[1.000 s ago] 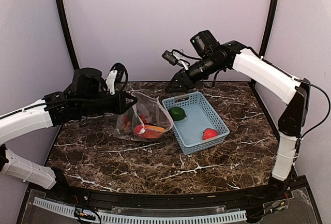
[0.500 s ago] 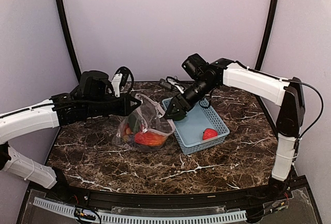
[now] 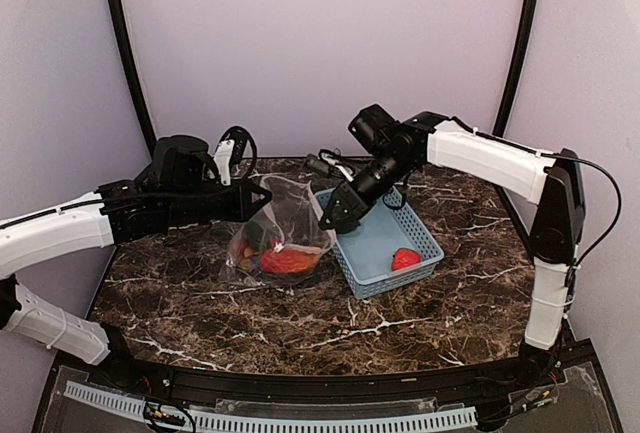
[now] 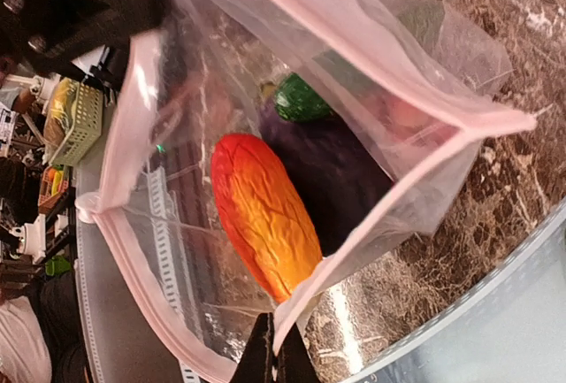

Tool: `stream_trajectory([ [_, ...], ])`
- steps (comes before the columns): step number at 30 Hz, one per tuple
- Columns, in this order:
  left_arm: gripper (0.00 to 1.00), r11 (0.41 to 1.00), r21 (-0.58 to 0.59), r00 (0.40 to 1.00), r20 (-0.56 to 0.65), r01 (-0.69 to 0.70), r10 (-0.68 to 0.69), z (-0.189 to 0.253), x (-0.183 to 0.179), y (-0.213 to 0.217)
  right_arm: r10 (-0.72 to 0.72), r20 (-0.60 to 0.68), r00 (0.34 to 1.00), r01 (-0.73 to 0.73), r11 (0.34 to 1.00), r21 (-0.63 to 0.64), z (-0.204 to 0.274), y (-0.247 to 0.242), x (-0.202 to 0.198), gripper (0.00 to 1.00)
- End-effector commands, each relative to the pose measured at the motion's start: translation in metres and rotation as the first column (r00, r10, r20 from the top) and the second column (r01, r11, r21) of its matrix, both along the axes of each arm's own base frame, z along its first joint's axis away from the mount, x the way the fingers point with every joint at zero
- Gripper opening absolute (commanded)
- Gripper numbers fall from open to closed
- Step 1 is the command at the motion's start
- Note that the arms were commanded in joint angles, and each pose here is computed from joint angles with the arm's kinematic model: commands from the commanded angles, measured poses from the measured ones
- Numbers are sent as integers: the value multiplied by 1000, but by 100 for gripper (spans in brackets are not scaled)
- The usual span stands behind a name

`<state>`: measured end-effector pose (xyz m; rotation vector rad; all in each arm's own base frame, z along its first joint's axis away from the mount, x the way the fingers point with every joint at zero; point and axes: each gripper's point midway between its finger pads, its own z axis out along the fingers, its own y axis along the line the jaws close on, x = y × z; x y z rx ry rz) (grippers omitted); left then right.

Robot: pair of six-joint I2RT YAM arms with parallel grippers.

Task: Place the food in the zip-top bag and seal the zipper
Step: Adjust the zipper food storage bag.

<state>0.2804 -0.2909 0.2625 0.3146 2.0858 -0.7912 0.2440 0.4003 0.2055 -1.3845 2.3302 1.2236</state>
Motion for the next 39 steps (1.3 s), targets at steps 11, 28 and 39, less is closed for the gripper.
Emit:
stream_trajectory([
  [11,1,999,4,993,108,-38,37,61,-8,8,31,125,992,-60,968,242,95,36,28,0],
  [28,1,988,130,996,37,-85,81,-4,-4,18,38,124,992,-67,968,242,90,34,25,1],
  [39,1,988,120,993,76,-100,91,3,-3,22,10,163,987,-46,976,214,87,11,40,38],
])
